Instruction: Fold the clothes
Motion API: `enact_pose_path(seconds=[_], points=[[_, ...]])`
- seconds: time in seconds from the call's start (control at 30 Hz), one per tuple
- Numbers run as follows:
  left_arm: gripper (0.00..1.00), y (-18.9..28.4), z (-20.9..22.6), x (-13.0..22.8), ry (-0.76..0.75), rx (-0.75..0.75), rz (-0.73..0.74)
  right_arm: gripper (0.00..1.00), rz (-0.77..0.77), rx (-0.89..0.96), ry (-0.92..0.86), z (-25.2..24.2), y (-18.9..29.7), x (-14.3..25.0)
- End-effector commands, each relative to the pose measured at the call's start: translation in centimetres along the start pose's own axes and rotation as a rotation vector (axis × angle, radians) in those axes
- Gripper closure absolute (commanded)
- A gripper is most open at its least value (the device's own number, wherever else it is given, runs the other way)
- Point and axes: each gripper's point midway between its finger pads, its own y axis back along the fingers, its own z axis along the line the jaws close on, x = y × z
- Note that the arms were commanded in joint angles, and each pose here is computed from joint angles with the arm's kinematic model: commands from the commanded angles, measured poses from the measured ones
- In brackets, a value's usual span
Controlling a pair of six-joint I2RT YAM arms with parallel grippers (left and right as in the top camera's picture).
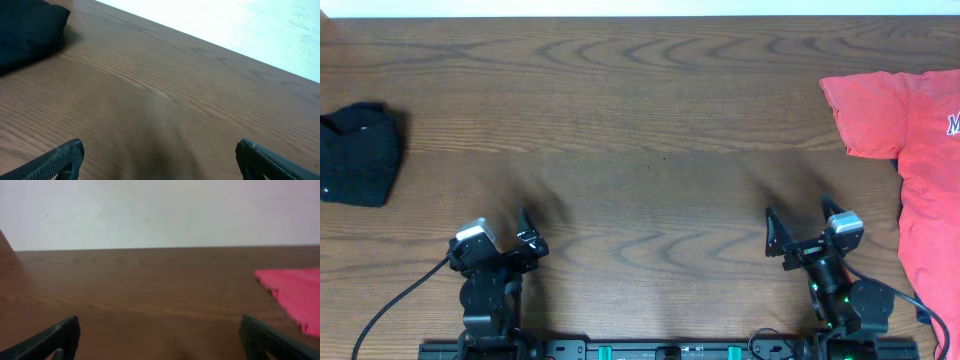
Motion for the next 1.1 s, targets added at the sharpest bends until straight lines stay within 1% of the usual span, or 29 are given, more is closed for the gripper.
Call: enact_pose_path(seconds=[0.0, 0.07, 0.13, 0.27, 0.4, 0.53, 0.57, 0.63, 0.7, 0.77, 0.83, 0.9, 1.0, 1.07], points=[[0.02, -0.3, 0.6, 0.8, -0.001, -0.022, 0.011, 0.01, 0.072, -0.008, -0.078, 0.2, -0.1, 1.0], [0.02, -0.3, 0.5, 0.8, -0.001, -0.022, 0.011, 0.01, 0.122, 0.004, -0.084, 0.1, -0.1, 1.1], [0.02, -0.3, 0.5, 0.8, -0.001, -0.022, 0.011, 0.01, 0.159, 0.012, -0.067, 0.1, -0.2, 0.5], [0.02, -0.3, 0.5, 0.7, 0.0, -0.02, 0.008, 0.01, 0.23, 0.037, -0.046, 0.1, -0.8, -2.8], [0.02, -0.3, 0.0, 0.4, 0.003, 0.005, -0.001, 0.01, 0.366, 0.049, -0.027, 0.1, -2.2, -5.8], [0.02, -0.2, -1.4, 0.6, 0.005, 0.089, 0.015, 0.01, 0.579, 0.071, -0.099, -0.3, -4.1, -7.7], [0.02, -0.1, -2.0, 0.8, 0.003, 0.122, 0.026, 0.01, 0.653, 0.079, -0.124, -0.4, -4.7, -8.0], [0.02, 0.1, -3.1, 1.1, -0.035, 0.186, 0.044, 0.01, 0.767, 0.084, -0.145, -0.6, -5.5, -8.4], [0.02, 0.5, -4.6, 1.6, -0.104, 0.28, 0.067, 0.01, 0.877, 0.071, -0.134, -0.7, -6.3, -8.8], [0.02, 0.8, -5.4, 2.1, -0.123, 0.327, 0.097, 0.01, 0.939, 0.062, -0.129, -0.8, -6.8, -9.2], [0.02, 1.2, -5.9, 2.6, -0.123, 0.36, 0.144, 0.01, 0.984, 0.063, -0.143, -1.0, -7.6, -9.6], [0.02, 1.4, -6.5, 2.9, -0.119, 0.386, 0.195, 0.01, 0.997, 0.064, -0.148, -1.2, -8.1, -10.0], [0.02, 1.4, -6.6, 2.8, -0.12, 0.372, 0.27, 0.01, 0.991, 0.059, -0.14, -1.1, -8.5, -10.3], [0.02, 1.3, -6.9, 2.0, -0.122, 0.356, 0.324, 0.01, 0.989, 0.057, -0.138, -1.0, -8.5, -10.3]])
